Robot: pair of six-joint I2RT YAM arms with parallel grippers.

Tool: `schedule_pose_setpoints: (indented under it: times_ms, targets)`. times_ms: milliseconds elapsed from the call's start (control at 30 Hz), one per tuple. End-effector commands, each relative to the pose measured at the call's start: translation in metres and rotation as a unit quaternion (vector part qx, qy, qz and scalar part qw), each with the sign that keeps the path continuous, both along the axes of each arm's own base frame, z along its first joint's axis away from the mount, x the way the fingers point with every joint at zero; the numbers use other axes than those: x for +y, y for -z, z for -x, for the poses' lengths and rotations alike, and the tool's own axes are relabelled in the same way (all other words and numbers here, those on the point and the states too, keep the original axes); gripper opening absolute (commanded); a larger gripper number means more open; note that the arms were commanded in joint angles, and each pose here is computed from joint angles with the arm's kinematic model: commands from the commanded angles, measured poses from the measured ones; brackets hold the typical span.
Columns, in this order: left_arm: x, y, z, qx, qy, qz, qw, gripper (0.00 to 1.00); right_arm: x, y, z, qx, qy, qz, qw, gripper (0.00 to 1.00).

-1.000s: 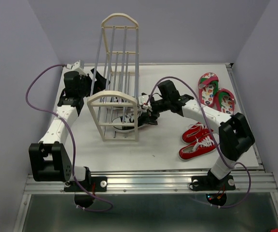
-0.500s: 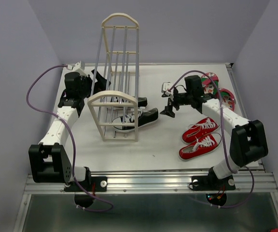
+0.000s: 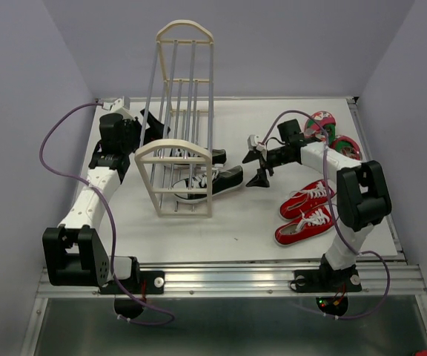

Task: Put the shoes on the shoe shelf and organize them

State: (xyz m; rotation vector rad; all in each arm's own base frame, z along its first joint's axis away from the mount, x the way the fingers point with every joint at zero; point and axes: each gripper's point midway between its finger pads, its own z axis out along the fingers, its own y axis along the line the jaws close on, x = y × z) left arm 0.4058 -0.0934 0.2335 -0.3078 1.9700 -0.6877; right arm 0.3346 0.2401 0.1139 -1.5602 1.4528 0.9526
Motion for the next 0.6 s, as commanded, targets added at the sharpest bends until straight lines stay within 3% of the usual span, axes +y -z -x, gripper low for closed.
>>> schedule_pose_setpoints:
  times_ms: [0, 300, 567]
  targets:
    - [-0.005, -0.024, -0.001, -0.043, 0.013, -0.006, 0.999, 0.99, 0.018, -0.018, -0.016, -0.008, -0.035, -0.049, 0.998, 1.00]
    - [-0.004, -0.022, 0.000, -0.040, 0.011, -0.011, 0.999, 0.99, 0.029, 0.000, -0.031, 0.037, -0.032, -0.051, 0.997, 1.00]
    - [-0.004, -0.020, 0.003, -0.037, 0.009, -0.008, 0.999, 0.99, 0.059, 0.001, 0.002, 0.059, -0.083, -0.060, 0.993, 1.00]
